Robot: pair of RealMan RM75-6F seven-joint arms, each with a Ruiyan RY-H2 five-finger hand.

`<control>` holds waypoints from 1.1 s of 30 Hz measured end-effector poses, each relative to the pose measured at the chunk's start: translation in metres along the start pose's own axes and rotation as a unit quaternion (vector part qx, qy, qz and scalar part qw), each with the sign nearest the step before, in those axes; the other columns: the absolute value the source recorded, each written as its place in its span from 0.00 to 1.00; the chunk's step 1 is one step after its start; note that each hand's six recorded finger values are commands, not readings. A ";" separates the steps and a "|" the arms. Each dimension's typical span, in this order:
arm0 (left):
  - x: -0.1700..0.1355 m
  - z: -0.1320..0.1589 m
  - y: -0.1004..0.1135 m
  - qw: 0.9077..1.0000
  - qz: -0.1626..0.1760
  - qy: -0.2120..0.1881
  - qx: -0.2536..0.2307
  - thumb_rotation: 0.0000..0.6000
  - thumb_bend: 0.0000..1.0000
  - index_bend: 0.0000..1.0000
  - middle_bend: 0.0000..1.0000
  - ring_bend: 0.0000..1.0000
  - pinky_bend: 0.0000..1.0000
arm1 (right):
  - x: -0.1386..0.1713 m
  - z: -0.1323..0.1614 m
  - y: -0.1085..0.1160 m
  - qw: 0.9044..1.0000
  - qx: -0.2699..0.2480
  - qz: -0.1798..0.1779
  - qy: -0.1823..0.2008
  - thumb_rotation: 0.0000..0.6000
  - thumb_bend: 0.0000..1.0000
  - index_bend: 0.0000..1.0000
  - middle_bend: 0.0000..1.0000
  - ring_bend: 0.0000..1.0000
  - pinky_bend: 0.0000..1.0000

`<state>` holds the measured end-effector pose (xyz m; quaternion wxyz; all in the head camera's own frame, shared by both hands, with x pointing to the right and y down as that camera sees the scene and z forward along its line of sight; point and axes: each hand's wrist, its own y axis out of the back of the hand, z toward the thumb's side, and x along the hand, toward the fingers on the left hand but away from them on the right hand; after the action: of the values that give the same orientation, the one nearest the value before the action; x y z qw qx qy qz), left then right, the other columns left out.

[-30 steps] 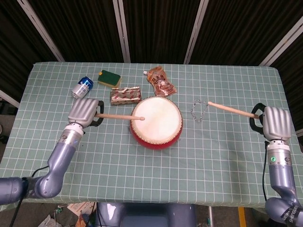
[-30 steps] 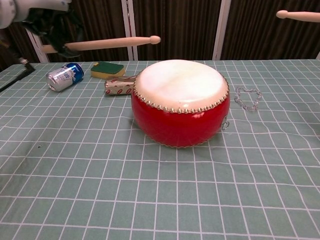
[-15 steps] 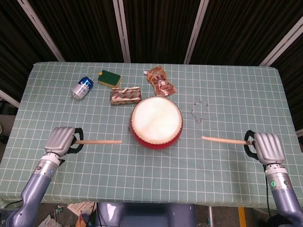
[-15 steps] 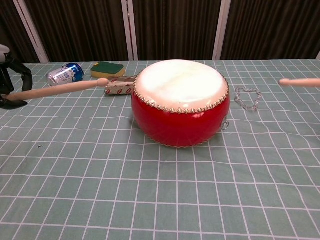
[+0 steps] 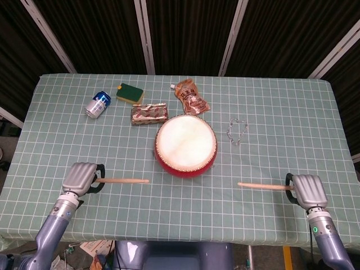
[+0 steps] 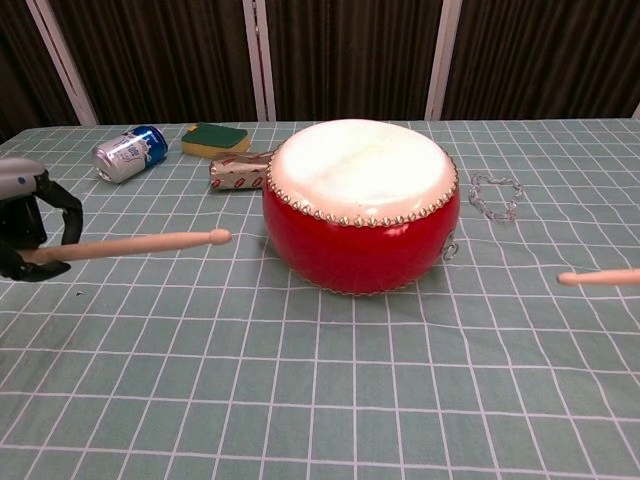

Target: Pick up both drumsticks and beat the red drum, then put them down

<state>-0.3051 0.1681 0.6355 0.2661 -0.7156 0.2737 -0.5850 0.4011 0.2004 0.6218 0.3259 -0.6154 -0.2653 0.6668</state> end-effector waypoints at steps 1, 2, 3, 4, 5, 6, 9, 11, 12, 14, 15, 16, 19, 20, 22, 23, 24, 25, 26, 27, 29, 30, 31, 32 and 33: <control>0.002 0.000 -0.003 1.000 -0.003 0.002 0.002 1.00 0.51 0.73 1.00 1.00 1.00 | -0.001 0.000 -0.003 1.000 0.005 0.002 -0.001 1.00 0.66 0.93 1.00 1.00 1.00; 0.005 0.000 -0.007 1.000 -0.006 0.005 0.005 1.00 0.49 0.71 1.00 1.00 1.00 | -0.001 0.000 -0.005 1.000 0.007 0.004 -0.002 1.00 0.66 0.90 1.00 1.00 1.00; 0.007 0.000 -0.010 1.000 -0.009 0.008 0.007 1.00 0.47 0.70 1.00 1.00 1.00 | -0.002 0.000 -0.007 1.000 0.010 0.005 -0.003 1.00 0.66 0.86 1.00 1.00 1.00; 0.009 0.000 -0.013 1.000 -0.011 0.010 0.009 1.00 0.44 0.66 1.00 1.00 1.00 | -0.002 0.000 -0.009 1.000 0.013 0.007 -0.005 1.00 0.66 0.85 1.00 1.00 1.00; 0.012 0.000 -0.016 1.000 -0.015 0.013 0.014 1.00 0.42 0.63 1.00 1.00 1.00 | -0.002 0.000 -0.010 1.000 0.015 0.009 -0.005 1.00 0.66 0.81 1.00 1.00 1.00; 0.014 0.000 -0.018 1.000 -0.017 0.015 0.017 1.00 0.40 0.61 1.00 1.00 1.00 | -0.002 0.000 -0.012 1.000 0.017 0.010 -0.006 1.00 0.66 0.79 1.00 1.00 1.00; 0.019 0.000 -0.024 0.999 -0.026 0.020 0.028 1.00 0.34 0.56 1.00 1.00 1.00 | -0.002 -0.001 -0.014 1.000 0.022 0.012 -0.008 1.00 0.66 0.70 1.00 1.00 1.00; 0.022 0.001 -0.027 0.999 -0.029 0.022 0.030 1.00 0.29 0.53 1.00 1.00 1.00 | -0.002 -0.002 -0.015 1.000 0.024 0.013 -0.011 1.00 0.65 0.64 1.00 1.00 1.00; 0.024 0.002 -0.028 0.999 -0.030 0.023 0.032 1.00 0.27 0.52 1.00 1.00 1.00 | -0.002 -0.003 -0.015 1.000 0.024 0.013 -0.013 1.00 0.63 0.61 1.00 1.00 1.00; 0.026 0.003 -0.028 0.999 -0.030 0.024 0.032 1.00 0.21 0.49 1.00 1.00 1.00 | -0.002 -0.004 -0.017 0.999 0.027 0.018 -0.018 1.00 0.59 0.55 1.00 1.00 1.00; 0.028 0.003 -0.028 0.999 -0.030 0.024 0.033 1.00 0.19 0.48 1.00 1.00 1.00 | -0.002 -0.005 -0.018 0.999 0.029 0.021 -0.020 1.00 0.57 0.52 1.00 1.00 1.00; 0.028 0.004 -0.028 0.999 -0.030 0.023 0.033 1.00 0.17 0.46 1.00 1.00 1.00 | -0.002 -0.006 -0.019 0.999 0.032 0.024 -0.022 1.00 0.55 0.50 1.00 1.00 1.00; 0.028 0.005 -0.026 0.999 -0.027 0.022 0.033 1.00 0.12 0.41 1.00 1.00 1.00 | -0.002 -0.007 -0.021 0.998 0.040 0.031 -0.028 1.00 0.49 0.43 1.00 1.00 1.00; 0.027 0.005 -0.025 0.999 -0.026 0.021 0.033 1.00 0.11 0.40 1.00 1.00 1.00 | -0.002 -0.007 -0.021 0.998 0.042 0.033 -0.029 1.00 0.47 0.42 1.00 1.00 1.00; 0.026 0.004 -0.024 0.999 -0.023 0.020 0.034 1.00 0.10 0.39 1.00 1.00 1.00 | -0.002 -0.007 -0.021 0.998 0.047 0.034 -0.030 1.00 0.44 0.40 1.00 1.00 1.00; 0.025 0.003 -0.023 0.999 -0.021 0.021 0.035 1.00 0.10 0.38 1.00 1.00 1.00 | -0.002 -0.007 -0.021 0.998 0.048 0.035 -0.030 1.00 0.42 0.39 1.00 1.00 1.00; 0.024 0.002 -0.022 0.999 -0.020 0.021 0.035 1.00 0.09 0.37 1.00 1.00 1.00 | -0.001 -0.007 -0.021 0.998 0.050 0.035 -0.031 1.00 0.39 0.37 1.00 1.00 1.00; 0.023 0.000 -0.022 0.999 -0.019 0.022 0.034 1.00 0.08 0.35 1.00 1.00 1.00 | -0.001 -0.006 -0.021 0.998 0.051 0.036 -0.031 1.00 0.38 0.35 1.00 1.00 1.00; 0.023 0.000 -0.021 0.999 -0.017 0.022 0.033 1.00 0.07 0.34 1.00 1.00 1.00 | -0.001 -0.006 -0.021 0.998 0.052 0.035 -0.031 1.00 0.37 0.33 1.00 1.00 1.00; 0.021 -0.002 -0.020 0.999 -0.015 0.022 0.033 1.00 0.07 0.34 1.00 1.00 1.00 | 0.000 -0.006 -0.020 0.998 0.053 0.035 -0.031 1.00 0.36 0.31 1.00 1.00 1.00; 0.019 -0.004 -0.017 0.999 -0.010 0.022 0.034 1.00 0.06 0.32 1.00 1.00 1.00 | 0.000 -0.006 -0.020 0.997 0.059 0.034 -0.031 1.00 0.36 0.27 1.00 1.00 0.99; 0.017 -0.006 -0.015 0.999 -0.005 0.022 0.036 1.00 0.06 0.30 0.99 1.00 1.00 | 0.001 -0.006 -0.020 0.997 0.062 0.034 -0.031 1.00 0.36 0.25 1.00 1.00 0.97; 0.016 -0.008 -0.013 0.999 -0.002 0.022 0.037 1.00 0.06 0.27 0.96 0.98 1.00 | 0.001 -0.007 -0.020 0.997 0.066 0.034 -0.031 1.00 0.36 0.25 0.99 1.00 0.96; 0.013 -0.010 -0.011 0.999 0.004 0.022 0.037 1.00 0.06 0.23 0.89 0.93 0.97 | 0.002 -0.007 -0.020 0.997 0.068 0.033 -0.032 1.00 0.36 0.23 0.95 0.98 0.92; 0.011 -0.012 -0.008 0.999 0.009 0.022 0.036 1.00 0.06 0.20 0.83 0.88 0.94 | 0.002 -0.007 -0.019 0.997 0.069 0.032 -0.033 1.00 0.36 0.20 0.88 0.93 0.85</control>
<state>-0.3149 0.1654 0.6510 0.2910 -0.6900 0.2648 -0.6075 0.4105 0.2140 0.6340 0.3368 -0.5771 -0.2095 0.7139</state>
